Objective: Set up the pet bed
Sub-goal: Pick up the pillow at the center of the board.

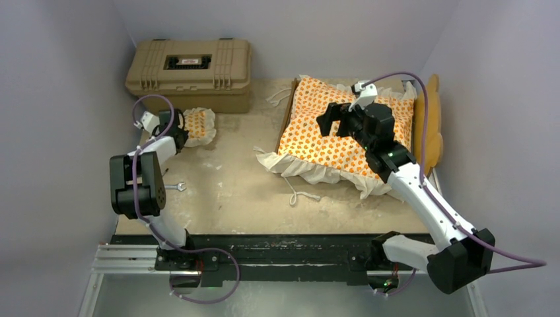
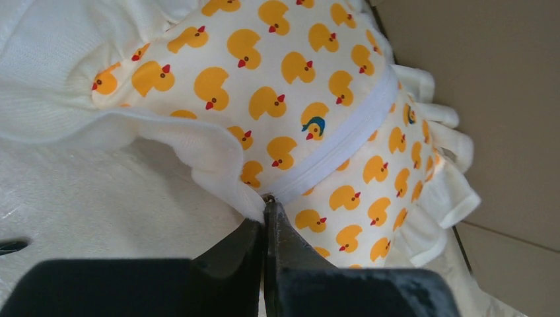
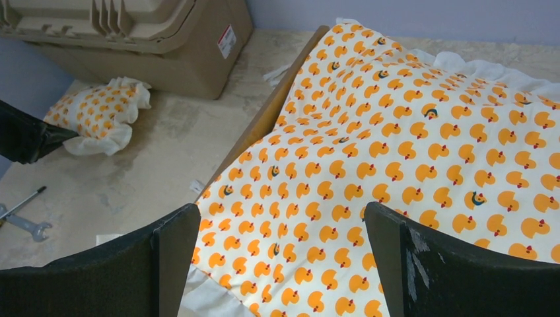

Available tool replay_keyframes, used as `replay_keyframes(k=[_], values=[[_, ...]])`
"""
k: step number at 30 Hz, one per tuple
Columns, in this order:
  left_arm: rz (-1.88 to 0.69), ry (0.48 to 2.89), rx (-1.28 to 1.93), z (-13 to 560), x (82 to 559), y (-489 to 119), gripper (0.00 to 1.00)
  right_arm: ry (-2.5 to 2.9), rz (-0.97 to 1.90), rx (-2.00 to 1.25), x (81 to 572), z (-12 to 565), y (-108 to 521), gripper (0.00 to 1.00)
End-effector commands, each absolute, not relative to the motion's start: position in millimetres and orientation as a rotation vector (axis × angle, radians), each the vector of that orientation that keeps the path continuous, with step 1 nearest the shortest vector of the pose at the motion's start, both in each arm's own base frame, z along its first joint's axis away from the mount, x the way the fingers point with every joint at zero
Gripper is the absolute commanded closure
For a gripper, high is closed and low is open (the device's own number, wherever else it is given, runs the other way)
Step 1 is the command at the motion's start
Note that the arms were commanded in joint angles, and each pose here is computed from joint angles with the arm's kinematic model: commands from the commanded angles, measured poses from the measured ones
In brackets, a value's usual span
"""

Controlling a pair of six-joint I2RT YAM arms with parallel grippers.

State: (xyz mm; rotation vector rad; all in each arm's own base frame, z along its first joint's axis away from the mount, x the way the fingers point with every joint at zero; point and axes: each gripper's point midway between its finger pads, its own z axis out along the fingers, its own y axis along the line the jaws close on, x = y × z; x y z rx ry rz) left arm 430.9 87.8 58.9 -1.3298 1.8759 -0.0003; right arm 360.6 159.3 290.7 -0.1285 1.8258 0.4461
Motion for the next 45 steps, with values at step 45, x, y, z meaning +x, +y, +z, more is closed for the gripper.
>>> replay_keyframes(k=[45], values=[[-0.716, 2.137, -0.397, 269, 330, -124, 1.00, 1.304, 0.433, -0.837, 292, 270, 459, 0.23]])
